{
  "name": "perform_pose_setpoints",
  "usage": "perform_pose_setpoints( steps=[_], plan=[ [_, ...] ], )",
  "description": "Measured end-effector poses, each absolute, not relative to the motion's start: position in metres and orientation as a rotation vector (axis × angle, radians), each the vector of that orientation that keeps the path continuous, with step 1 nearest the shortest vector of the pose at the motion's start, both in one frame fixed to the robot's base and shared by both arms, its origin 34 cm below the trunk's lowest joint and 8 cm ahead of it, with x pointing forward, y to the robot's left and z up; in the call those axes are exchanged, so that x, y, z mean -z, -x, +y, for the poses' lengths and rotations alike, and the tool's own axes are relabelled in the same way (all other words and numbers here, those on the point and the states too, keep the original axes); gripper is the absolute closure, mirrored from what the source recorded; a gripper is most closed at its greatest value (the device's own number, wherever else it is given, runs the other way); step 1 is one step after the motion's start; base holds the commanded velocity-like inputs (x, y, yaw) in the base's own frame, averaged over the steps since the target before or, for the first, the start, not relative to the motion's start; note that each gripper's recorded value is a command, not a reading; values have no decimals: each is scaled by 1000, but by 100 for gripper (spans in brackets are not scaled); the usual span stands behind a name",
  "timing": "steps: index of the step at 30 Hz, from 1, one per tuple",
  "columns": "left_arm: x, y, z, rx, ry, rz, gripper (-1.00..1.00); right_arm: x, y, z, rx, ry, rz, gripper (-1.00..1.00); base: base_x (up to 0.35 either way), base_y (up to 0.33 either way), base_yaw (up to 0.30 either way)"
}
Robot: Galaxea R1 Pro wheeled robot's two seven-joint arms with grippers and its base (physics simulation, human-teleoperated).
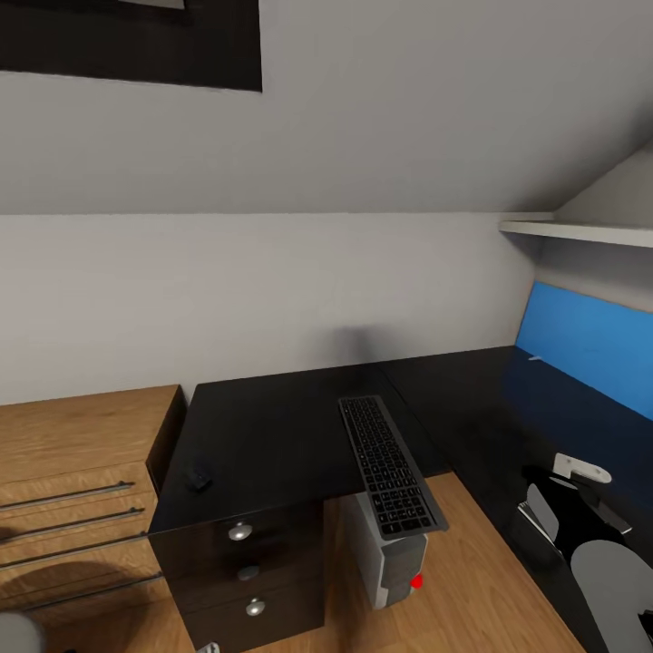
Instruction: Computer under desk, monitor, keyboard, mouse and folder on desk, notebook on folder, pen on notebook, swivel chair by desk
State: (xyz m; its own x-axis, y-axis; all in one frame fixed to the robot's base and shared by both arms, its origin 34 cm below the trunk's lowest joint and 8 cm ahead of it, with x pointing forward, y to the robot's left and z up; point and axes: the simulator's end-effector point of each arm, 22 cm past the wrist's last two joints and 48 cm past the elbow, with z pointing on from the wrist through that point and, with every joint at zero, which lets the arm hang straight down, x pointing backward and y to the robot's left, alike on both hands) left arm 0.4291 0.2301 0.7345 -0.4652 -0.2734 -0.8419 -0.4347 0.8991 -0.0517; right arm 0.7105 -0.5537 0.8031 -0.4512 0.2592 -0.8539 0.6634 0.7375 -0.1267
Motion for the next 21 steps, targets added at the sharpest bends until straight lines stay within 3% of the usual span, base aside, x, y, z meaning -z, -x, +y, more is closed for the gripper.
perform_pose_setpoints(
  steps=[21],
  plan=[
    [-710, -428, 230, -209, 510, 2081, -100, -780, -708, -560, 579, -700, 2034, -100, 0, 0, 0]
  ],
)
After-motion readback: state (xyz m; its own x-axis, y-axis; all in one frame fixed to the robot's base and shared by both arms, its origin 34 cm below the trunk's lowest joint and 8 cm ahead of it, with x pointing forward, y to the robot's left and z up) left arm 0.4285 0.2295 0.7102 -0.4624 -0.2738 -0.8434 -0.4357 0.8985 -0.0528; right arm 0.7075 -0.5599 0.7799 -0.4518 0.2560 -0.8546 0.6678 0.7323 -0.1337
